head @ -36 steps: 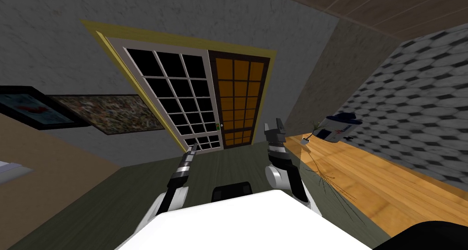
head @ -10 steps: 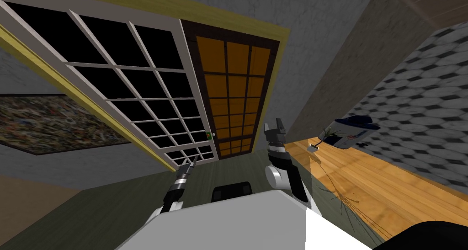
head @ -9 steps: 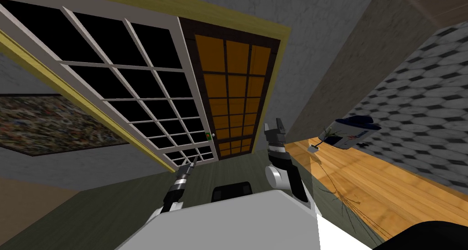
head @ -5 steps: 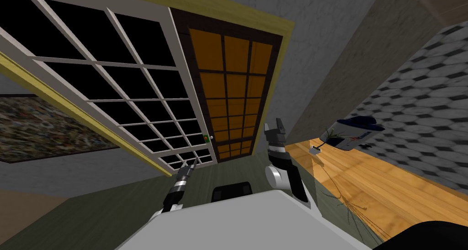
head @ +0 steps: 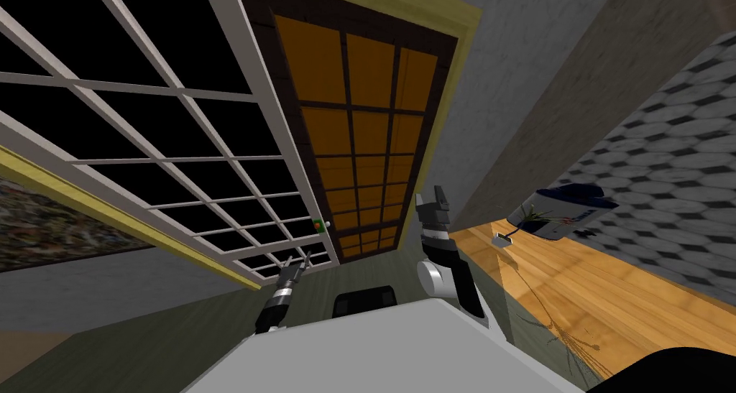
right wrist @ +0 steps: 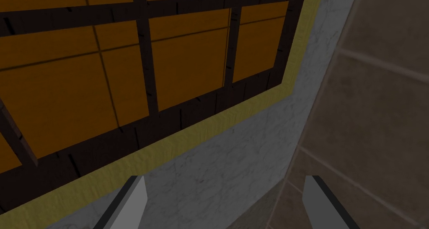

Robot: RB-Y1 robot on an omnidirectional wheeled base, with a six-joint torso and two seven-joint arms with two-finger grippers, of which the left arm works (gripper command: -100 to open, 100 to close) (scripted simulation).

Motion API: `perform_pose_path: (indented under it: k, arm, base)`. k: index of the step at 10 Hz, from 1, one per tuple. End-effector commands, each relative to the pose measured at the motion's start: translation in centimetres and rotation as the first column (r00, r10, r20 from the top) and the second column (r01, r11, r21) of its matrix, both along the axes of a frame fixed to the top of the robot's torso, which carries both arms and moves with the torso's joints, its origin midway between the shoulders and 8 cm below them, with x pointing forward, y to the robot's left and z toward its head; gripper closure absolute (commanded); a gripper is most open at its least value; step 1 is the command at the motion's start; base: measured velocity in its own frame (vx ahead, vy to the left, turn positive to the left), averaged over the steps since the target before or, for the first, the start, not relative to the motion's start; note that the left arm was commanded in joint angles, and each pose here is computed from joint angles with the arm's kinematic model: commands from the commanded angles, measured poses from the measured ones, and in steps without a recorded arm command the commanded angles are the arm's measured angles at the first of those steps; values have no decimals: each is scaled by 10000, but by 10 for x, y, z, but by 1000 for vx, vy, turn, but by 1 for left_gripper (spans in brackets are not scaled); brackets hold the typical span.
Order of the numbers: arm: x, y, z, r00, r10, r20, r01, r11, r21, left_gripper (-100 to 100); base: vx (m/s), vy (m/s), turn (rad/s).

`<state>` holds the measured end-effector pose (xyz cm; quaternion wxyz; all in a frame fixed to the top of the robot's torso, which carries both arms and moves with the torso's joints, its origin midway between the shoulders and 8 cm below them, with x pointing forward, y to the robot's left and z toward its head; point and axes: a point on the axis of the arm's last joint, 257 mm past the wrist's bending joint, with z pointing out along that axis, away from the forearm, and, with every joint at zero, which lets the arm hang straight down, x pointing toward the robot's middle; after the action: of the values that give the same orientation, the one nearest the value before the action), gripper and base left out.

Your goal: Pull the door open

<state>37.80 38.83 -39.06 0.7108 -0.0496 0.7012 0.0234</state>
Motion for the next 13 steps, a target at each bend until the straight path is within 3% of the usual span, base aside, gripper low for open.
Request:
perform_pose_path:
  k: [1,3,7,10,12,13]
  arm:
    - [-1,1,-5,9999,16,-101,-14,9997,228,-100]
    - [-1,1,-5,9999,18,-117,-15,9997,263,-100]
    - [-28,24,-25,9958,610,-680,-585,9975,389,-100]
    - [-56,50,-41,9845,1281,-1200,-1223,9910,541,-100]
    - [-76,67,-51,9724,1757,-1532,-1672,9837,669,-100]
    - [-76,67,-51,9724,1757,-1532,-1672,9837,669,-100]
  base:
    - [205,-28,-16]
    - [134,-29,-12]
    - [-142,25,37]
    - [-194,52,31]
    - [-211,73,9]
    - [-118,41,3]
